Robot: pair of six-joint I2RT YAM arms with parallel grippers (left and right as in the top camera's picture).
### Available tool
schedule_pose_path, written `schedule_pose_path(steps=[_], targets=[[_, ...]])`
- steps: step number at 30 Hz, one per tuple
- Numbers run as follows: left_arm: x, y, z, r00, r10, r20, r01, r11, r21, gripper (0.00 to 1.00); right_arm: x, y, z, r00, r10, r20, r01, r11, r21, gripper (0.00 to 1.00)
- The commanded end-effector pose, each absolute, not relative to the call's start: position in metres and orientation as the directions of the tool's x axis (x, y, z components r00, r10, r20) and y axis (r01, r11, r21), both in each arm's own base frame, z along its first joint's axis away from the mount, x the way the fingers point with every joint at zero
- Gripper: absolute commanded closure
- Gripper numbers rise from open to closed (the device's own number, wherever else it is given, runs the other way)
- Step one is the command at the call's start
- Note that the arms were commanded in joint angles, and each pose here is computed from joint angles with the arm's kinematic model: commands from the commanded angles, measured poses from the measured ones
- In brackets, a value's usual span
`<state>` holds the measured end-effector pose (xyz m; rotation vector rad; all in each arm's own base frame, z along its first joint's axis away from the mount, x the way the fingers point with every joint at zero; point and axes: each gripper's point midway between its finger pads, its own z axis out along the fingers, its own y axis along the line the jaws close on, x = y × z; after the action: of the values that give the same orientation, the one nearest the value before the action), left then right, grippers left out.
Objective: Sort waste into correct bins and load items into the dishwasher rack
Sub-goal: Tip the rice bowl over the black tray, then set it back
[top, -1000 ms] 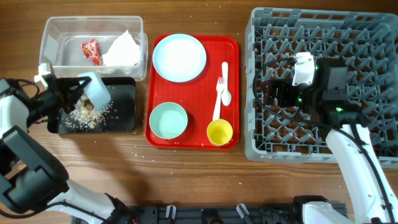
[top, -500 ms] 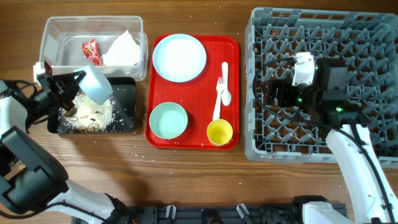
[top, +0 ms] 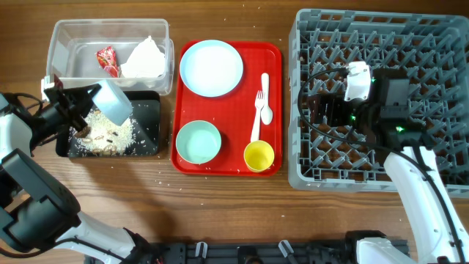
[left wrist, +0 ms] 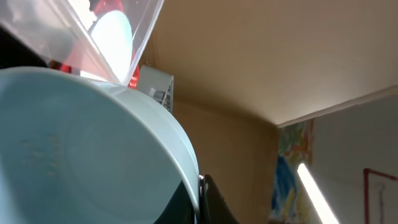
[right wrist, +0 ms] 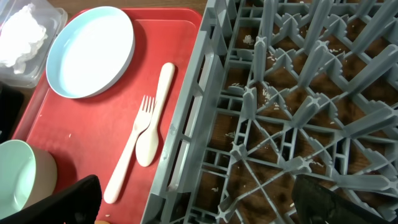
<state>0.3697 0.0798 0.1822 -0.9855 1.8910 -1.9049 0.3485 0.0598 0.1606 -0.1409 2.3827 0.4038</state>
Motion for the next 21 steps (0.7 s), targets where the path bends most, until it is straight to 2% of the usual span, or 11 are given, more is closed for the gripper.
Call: schedule_pose_path(steps=[1, 3, 8, 10, 21], targets=[[0.37, 0.062, 0.186, -0.744, -0.595, 0.303, -0.29, -0.12, -0.949, 0.96, 0.352, 0.062, 0.164, -0.744, 0.017, -0.668, -0.215, 0.94, 0.264, 0.0], [0.372, 0.041, 0.194, -0.787, -0.566, 0.245, -0.26, -0.057, -0.964, 0.96, 0.352, 0.062, 0.164, -0.744, 0.018, -0.668, -0.215, 0.94, 0.265, 0.0], [0.38, -0.002, 0.204, -0.848, -0.529, 0.032, -0.174, 0.22, -0.96, 0.96, 0.351, 0.062, 0.164, -0.747, 0.018, -0.665, -0.214, 0.94, 0.266, 0.0], [0.382, -0.001, 0.201, -0.831, -0.556, 0.022, -0.208, 0.274, -0.939, 0.96, 0.351, 0.062, 0.163, -0.748, 0.017, -0.664, -0.214, 0.94, 0.266, 0.0], [0.382, -0.007, 0.211, -0.835, -0.55, -0.019, -0.176, 0.299, -0.938, 0.96, 0.349, 0.062, 0.162, -0.755, 0.018, -0.656, -0.211, 0.94, 0.268, 0.0]])
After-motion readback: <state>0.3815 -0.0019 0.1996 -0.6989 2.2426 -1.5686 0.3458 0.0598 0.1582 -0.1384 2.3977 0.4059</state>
